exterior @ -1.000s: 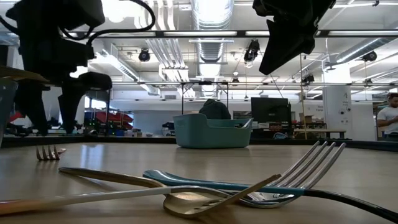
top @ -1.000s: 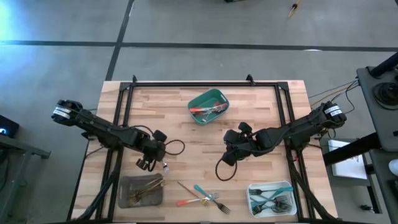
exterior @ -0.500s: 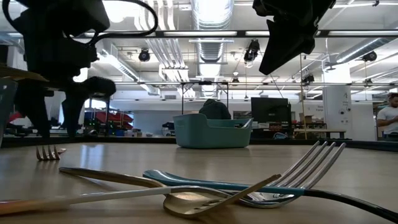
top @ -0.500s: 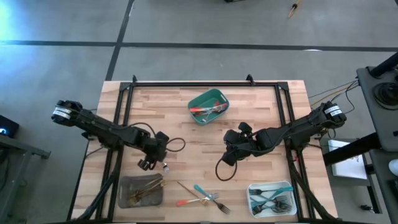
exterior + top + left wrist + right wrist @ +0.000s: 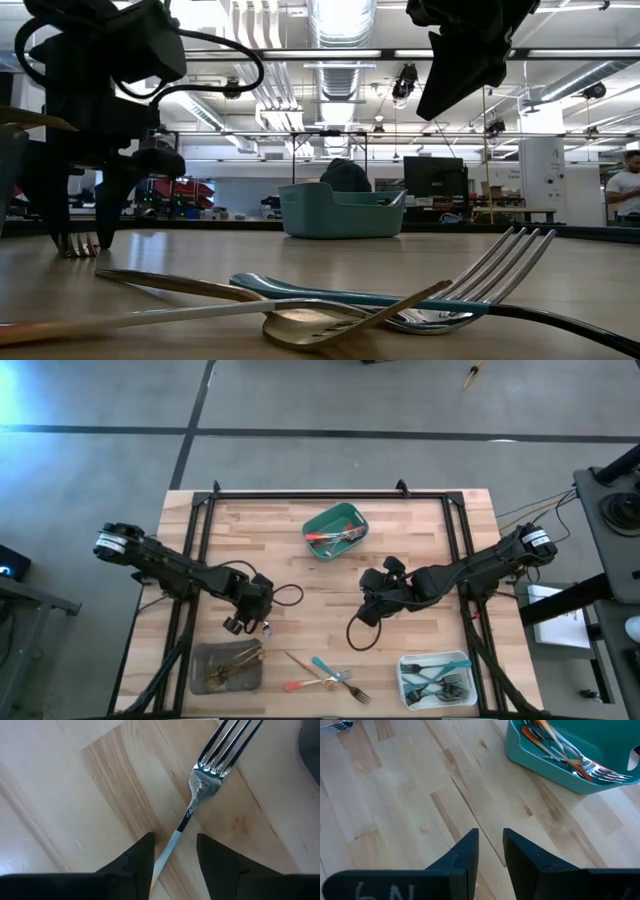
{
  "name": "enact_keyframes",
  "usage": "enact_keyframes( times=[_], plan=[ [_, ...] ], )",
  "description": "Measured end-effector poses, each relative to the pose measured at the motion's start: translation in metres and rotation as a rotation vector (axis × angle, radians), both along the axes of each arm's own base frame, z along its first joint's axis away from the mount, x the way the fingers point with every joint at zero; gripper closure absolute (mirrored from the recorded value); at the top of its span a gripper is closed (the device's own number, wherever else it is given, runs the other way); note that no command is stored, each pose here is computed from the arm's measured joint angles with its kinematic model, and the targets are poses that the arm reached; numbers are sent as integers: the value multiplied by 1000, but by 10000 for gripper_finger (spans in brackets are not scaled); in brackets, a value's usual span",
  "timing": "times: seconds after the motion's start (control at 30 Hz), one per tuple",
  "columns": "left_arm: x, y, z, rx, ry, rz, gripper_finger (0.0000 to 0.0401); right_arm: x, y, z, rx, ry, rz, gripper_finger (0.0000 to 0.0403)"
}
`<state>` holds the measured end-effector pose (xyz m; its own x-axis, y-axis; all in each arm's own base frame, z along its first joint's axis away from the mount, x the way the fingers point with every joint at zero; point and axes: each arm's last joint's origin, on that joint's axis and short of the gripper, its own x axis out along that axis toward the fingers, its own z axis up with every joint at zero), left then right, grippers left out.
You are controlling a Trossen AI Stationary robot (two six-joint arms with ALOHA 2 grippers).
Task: Sort silverware by color (type)
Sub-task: Put the orange fork into the green bin
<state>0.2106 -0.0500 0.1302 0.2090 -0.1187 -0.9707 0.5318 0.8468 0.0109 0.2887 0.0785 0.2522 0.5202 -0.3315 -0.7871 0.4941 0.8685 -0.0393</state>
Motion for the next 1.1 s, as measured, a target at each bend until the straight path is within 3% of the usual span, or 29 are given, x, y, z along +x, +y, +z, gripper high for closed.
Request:
enact_keyframes(
  times=[0.1, 0.23, 0.37, 0.47, 0.63, 0.9, 1.1],
  plan=[
    [2, 0, -6, -13, 48, 25, 286, 0, 0, 0, 0, 0, 0, 321],
    [3, 1, -8, -45, 78, 83, 338, 0, 0, 0, 0, 0, 0, 321],
    [5, 8, -7, -113, 112, 247, 393, 0, 0, 0, 0, 0, 0, 321],
    [8, 15, -6, -141, 124, 372, 396, 0, 0, 0, 0, 0, 0, 321],
    [17, 20, 3, -143, 111, 423, 400, 0, 0, 0, 0, 0, 0, 321],
    [59, 28, 47, -168, -100, 431, 401, 0, 0, 0, 0, 0, 0, 321],
    [99, 50, 89, -194, -286, 454, 401, 0, 0, 0, 0, 0, 0, 321]
  ],
)
